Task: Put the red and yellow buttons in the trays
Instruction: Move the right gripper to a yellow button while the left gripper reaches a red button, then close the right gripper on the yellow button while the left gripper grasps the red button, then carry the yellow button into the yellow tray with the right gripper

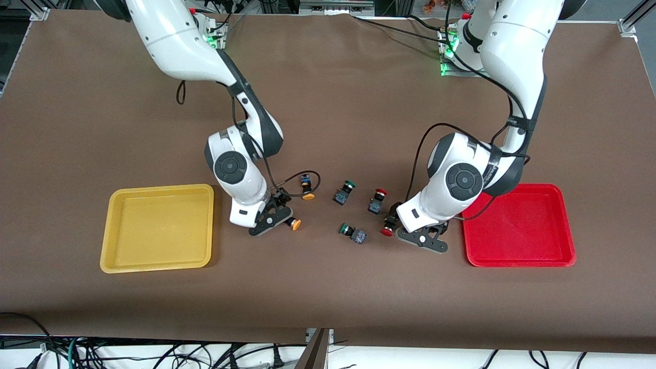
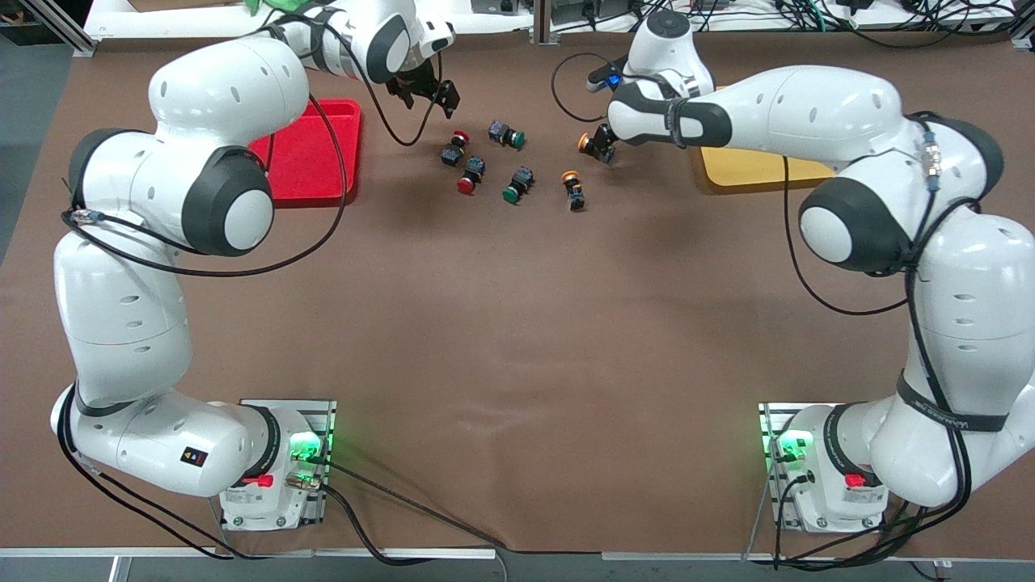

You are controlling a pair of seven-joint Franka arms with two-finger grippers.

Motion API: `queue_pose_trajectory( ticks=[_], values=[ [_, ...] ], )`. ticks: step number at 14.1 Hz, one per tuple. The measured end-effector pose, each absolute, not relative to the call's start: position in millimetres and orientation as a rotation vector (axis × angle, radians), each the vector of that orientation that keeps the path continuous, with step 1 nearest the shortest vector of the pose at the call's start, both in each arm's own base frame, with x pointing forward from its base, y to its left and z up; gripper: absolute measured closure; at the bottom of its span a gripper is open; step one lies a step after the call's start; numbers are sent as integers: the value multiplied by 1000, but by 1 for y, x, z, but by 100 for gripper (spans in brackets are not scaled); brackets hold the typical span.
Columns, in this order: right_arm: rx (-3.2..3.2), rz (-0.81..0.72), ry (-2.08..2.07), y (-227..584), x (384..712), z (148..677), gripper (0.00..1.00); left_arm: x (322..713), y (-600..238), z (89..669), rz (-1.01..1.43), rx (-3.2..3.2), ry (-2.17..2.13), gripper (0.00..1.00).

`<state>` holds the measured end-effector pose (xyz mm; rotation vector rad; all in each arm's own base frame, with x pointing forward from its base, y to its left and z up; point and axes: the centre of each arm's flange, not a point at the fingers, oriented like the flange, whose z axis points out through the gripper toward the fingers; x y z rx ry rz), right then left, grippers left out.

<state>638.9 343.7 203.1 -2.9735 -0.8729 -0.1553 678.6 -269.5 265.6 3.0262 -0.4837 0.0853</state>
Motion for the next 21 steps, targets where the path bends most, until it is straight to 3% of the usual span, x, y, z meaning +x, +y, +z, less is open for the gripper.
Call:
queue_pose_trajectory(
  ticks=[6,12,13,16,18,19,20,21],
  values=[
    [-2936,-278,-915,369,637,194,0,671,-289,234,116,3082,-665,0],
    [-2935,-277,-920,370,635,184,4,663,-293,203,50,3087,-689,0],
    [-2935,-278,-920,370,635,184,11,662,-294,198,39,3086,-696,0],
    [-2936,-278,-919,370,635,184,43,661,-295,192,26,3083,-715,0],
    [-2940,-277,-914,367,637,184,48,659,-298,192,27,3081,-725,0],
    [-2944,-272,-910,364,638,184,61,658,-301,191,27,3079,-730,0],
    [-2950,-263,-903,361,639,185,67,657,-302,191,27,3078,-734,0],
    [-2957,-243,-897,357,641,187,67,657,-303,191,26,3078,-736,0]
  ],
)
